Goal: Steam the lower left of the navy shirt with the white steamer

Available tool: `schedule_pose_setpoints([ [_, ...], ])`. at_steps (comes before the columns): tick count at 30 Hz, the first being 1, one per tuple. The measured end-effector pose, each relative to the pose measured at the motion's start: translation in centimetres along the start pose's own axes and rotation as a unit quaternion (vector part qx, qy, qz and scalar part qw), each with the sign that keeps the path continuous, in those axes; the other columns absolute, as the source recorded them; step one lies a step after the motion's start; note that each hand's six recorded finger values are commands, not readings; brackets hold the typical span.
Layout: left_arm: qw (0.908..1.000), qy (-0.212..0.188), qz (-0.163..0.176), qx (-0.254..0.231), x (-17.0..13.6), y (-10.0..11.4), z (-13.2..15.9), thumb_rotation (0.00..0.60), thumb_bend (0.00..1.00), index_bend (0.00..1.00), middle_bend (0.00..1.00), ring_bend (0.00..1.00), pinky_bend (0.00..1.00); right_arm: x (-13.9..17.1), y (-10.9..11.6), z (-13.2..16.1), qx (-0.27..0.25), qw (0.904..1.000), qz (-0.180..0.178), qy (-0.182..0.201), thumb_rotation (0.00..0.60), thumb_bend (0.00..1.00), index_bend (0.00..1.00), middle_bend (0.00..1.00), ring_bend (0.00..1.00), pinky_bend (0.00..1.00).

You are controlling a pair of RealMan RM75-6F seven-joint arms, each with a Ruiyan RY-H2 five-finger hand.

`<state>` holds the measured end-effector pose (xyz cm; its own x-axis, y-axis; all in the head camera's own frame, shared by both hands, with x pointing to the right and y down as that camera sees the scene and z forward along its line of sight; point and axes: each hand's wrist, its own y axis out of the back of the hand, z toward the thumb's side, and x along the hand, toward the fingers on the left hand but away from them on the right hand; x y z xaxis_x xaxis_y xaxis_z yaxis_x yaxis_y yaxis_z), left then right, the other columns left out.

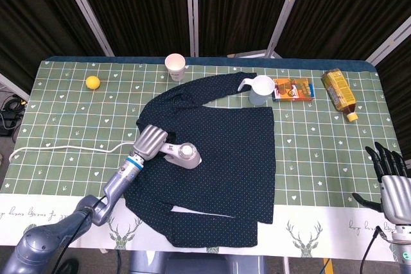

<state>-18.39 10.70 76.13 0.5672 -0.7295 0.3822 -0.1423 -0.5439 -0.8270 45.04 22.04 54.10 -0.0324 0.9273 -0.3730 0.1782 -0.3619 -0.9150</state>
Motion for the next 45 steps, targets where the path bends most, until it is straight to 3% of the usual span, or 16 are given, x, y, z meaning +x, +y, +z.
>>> schedule_pose_setpoints([
  [13,0.9982,-0.057,-0.009,-0.016,-1.0,-1.1,3.6,0.6,0.55,0.92,0.91,0.85,1.0,0.1,0.1,0.1,-0.001,1.0,-0.001,0.003,0.6,0.0,0.0,0.0,0.0,0.0],
  [28,0.9939,-0.109,-0.012,0.006,-1.5,-0.7,6.6,0.6,0.54,0.92,0.91,0.85,1.0,0.1,0.1,0.1,0.001,1.0,-0.002,0.002,0.6,0.0,0.0,0.0,0.0,0.0],
  [45,0.9946,-0.098,-0.02,0.028,-2.6,-1.2,4.5,0.6,0.54,0.92,0.91,0.85,1.0,0.1,0.1,0.2,-0.001,1.0,-0.002,0.003,0.6,0.0,0.0,0.0,0.0,0.0],
])
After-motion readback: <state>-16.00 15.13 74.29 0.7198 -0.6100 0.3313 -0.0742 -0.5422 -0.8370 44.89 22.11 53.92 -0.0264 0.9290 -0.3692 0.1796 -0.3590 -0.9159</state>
